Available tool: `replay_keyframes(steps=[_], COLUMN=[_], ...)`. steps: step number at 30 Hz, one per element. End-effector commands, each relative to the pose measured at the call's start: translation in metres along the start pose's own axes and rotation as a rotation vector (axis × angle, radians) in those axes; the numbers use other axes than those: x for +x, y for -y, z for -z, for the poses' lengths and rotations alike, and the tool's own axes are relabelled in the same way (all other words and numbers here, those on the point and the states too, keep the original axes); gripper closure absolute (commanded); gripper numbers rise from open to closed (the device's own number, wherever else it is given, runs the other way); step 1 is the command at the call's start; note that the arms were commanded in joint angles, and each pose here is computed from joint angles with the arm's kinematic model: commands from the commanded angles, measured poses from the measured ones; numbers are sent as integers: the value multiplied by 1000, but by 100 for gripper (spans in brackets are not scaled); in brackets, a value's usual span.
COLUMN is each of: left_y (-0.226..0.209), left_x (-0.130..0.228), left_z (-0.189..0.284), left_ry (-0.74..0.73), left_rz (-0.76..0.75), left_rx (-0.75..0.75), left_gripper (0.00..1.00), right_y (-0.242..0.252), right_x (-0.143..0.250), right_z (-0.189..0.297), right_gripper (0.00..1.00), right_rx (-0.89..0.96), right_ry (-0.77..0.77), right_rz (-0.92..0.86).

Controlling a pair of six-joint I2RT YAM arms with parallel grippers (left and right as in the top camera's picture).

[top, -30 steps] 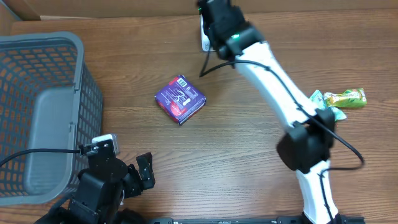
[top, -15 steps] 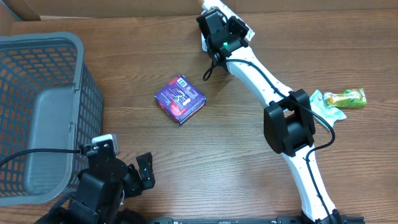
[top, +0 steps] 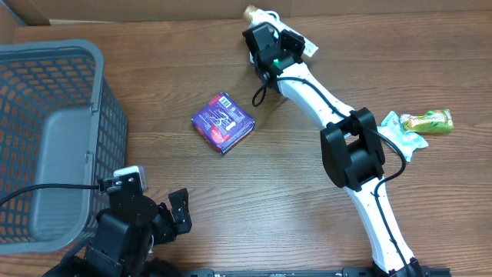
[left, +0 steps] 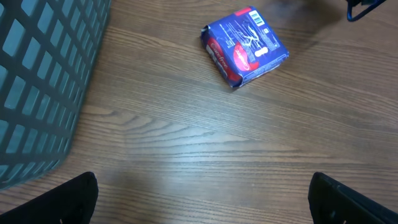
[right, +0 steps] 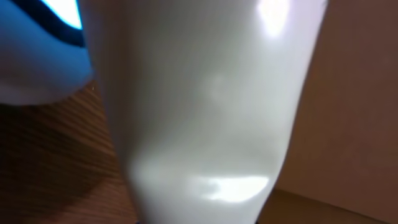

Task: Scan the item barcode
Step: 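Lift the white tube and hold it at the scanner, then carry the tube right and release it above the juice box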

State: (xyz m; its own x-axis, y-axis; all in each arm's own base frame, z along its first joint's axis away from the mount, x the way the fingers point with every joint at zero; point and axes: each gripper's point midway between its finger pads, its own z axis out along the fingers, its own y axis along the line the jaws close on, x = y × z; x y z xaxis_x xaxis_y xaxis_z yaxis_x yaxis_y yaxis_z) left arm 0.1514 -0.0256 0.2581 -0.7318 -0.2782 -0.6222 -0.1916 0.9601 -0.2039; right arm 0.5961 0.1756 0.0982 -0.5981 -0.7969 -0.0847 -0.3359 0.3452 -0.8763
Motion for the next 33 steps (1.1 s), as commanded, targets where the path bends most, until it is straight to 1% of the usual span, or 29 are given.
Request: replay_keyframes(steps=[1,5,10,19,24,29,31,33], left_y=[0,0,0,0,0,0,0,0], left_x=[-1,-1,-1,-1,-1,-1,-1,-1], left_z=[-1,-1,-1,-1,-1,-1,-1,-1], left_ry=[3,3,3,4,3,3,4,4], left_rz=[15,15,15,15,15,15,15,15], left_rx=[-3,-3,-3,-3,-3,-3,-3,-3], left_gripper=[1,0,0,0,0,1,0,1], right_y=[17,22,38,24,24,58,76,93], right_x=[5,4,-3,10,7,-15,-18,-17], right_z=[2,-2,0,-2,5,57,84,124], right_gripper=[96,96,96,96,96,96,96,96], right_rx=[60,80,146,102,100,48,-17,-147], right_ry=[-26,-17,1,-51,-41,92,156,243], right_rz=[-77,-147,-225,-111,-106,-203,-274,-374])
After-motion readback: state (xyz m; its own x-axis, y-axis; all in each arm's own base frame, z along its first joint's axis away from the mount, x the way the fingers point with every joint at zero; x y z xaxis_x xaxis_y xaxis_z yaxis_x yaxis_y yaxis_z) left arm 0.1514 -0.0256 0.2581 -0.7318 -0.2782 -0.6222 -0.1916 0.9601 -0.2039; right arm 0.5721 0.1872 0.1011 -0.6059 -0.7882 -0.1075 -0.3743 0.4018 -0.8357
